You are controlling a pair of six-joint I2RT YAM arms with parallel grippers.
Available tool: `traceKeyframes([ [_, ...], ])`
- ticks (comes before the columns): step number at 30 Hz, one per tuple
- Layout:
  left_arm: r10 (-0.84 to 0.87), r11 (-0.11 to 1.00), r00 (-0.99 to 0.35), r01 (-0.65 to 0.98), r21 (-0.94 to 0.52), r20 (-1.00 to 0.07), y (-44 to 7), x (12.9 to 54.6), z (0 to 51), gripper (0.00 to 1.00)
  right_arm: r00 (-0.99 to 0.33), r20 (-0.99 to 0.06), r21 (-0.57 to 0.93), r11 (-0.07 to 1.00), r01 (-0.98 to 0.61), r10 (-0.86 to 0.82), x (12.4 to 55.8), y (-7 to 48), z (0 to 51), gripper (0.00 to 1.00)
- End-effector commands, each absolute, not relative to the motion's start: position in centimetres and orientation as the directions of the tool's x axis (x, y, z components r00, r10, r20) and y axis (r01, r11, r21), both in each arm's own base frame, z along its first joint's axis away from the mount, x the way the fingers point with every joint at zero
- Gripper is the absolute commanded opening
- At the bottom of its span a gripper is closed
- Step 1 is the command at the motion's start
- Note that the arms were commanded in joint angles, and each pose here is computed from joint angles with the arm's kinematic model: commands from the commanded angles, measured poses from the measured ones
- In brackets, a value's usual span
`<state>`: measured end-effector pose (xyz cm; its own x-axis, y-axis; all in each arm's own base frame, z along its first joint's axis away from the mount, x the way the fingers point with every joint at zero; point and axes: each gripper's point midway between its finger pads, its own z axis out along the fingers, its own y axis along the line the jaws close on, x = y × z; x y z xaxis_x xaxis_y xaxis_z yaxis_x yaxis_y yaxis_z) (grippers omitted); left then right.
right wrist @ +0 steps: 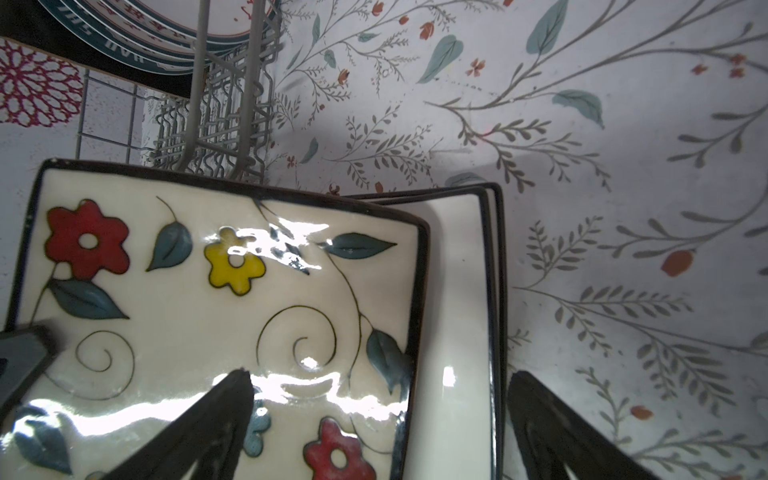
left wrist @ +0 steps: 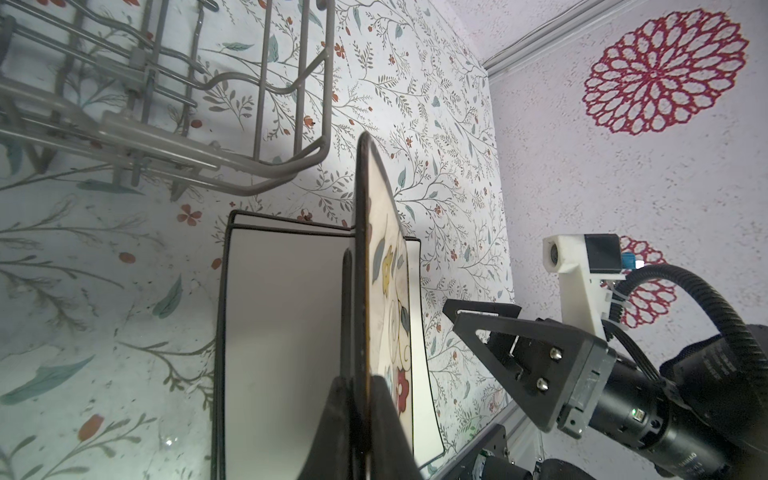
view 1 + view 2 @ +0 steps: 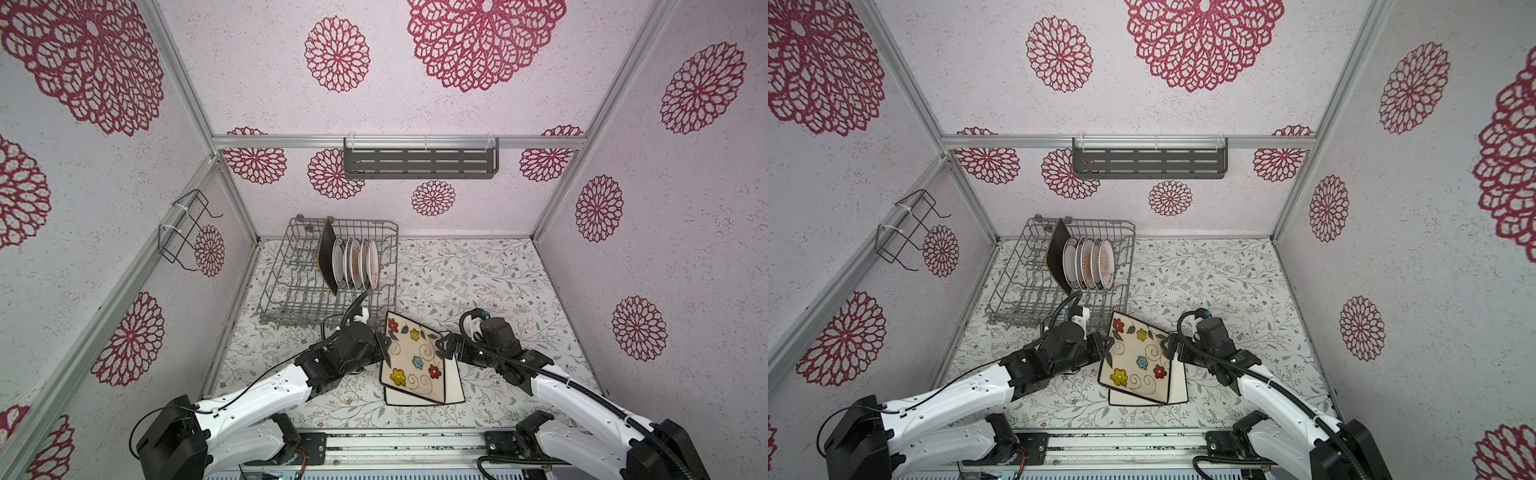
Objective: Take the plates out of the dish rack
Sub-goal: 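Lower the floral plate onto the white stack with the left gripper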
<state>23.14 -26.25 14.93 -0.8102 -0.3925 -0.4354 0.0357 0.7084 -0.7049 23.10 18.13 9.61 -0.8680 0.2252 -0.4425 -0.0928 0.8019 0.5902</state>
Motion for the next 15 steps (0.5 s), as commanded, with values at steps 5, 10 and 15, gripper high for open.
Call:
traceKeyframes([
  [5, -0.513, 0.543, -0.749, 0.096, -0.834, -0.420, -28.3, 24.2, 20.4, 0.00, -0.856, -0.460, 0.606, 0.787, -0.111, 0.234, 23.2, 18.3, 10.4, 0.99],
  [10, -0.524, 0.550, -0.747, 0.069, -0.832, -0.409, -28.1, 24.2, 19.7, 0.00, -0.856, -0.462, 0.607, 0.787, -0.114, 0.232, 23.2, 18.3, 10.3, 0.99],
  [15, -0.529, 0.555, -0.747, 0.056, -0.830, -0.404, -28.0, 24.1, 19.3, 0.00, -0.857, -0.460, 0.609, 0.785, -0.114, 0.231, 23.2, 18.4, 10.2, 0.99],
])
